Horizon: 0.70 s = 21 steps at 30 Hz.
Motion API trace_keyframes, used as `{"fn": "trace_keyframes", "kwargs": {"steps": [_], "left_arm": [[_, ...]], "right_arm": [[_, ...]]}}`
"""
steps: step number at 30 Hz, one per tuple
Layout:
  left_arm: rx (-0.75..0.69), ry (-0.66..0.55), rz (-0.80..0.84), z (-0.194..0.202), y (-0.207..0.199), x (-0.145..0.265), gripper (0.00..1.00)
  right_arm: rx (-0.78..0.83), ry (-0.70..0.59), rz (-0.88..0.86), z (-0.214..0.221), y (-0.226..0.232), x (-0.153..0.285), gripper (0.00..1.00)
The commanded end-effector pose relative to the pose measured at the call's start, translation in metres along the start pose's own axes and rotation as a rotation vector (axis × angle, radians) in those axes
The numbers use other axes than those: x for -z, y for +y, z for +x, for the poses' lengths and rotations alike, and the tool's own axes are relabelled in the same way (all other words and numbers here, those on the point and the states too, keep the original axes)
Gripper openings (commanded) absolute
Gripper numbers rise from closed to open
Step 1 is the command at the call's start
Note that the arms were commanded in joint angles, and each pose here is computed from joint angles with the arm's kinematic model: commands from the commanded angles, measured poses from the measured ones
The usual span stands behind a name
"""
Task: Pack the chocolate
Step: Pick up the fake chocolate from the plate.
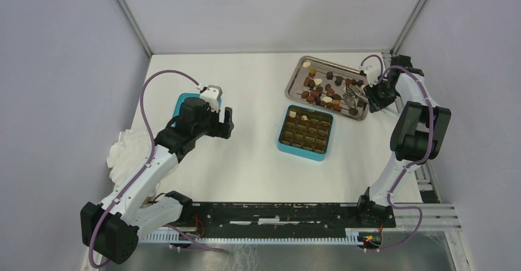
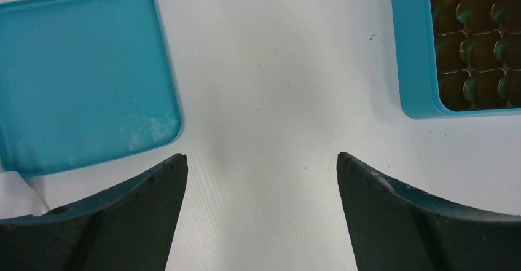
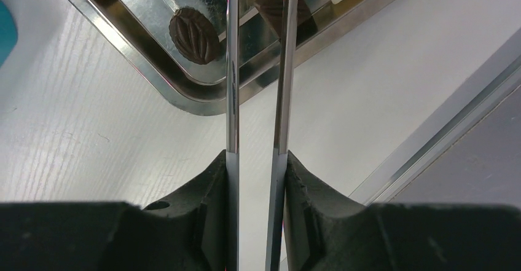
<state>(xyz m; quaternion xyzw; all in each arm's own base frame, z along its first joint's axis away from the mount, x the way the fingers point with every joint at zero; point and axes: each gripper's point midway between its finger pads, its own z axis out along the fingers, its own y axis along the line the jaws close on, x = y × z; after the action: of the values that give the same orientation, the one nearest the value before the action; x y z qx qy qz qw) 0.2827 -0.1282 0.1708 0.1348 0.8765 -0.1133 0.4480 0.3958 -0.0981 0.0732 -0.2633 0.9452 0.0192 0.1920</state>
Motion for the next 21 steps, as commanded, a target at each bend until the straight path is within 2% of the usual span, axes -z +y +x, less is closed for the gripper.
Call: {"fn": "trace_keyframes", "kwargs": {"steps": [1, 8, 21], "left_arm": [[-0.053, -0.036, 0.008, -0.009, 0.001, 0.002, 0.96], [-0.053, -0.038, 0.009, -0.009, 0.001, 0.002, 0.96], [-0.053, -0.04, 0.011, -0.01, 0.001, 0.003, 0.96]], "right_arm": [[0.021, -0.045, 0.006, -0.012, -0.003, 0.012, 0.22], [0.018, -0.089, -0.008, -0.017, 0.004, 0.02, 0.02], [0.046, -0.246, -0.017, -0.027, 0.038, 0.059, 0.0]]}}
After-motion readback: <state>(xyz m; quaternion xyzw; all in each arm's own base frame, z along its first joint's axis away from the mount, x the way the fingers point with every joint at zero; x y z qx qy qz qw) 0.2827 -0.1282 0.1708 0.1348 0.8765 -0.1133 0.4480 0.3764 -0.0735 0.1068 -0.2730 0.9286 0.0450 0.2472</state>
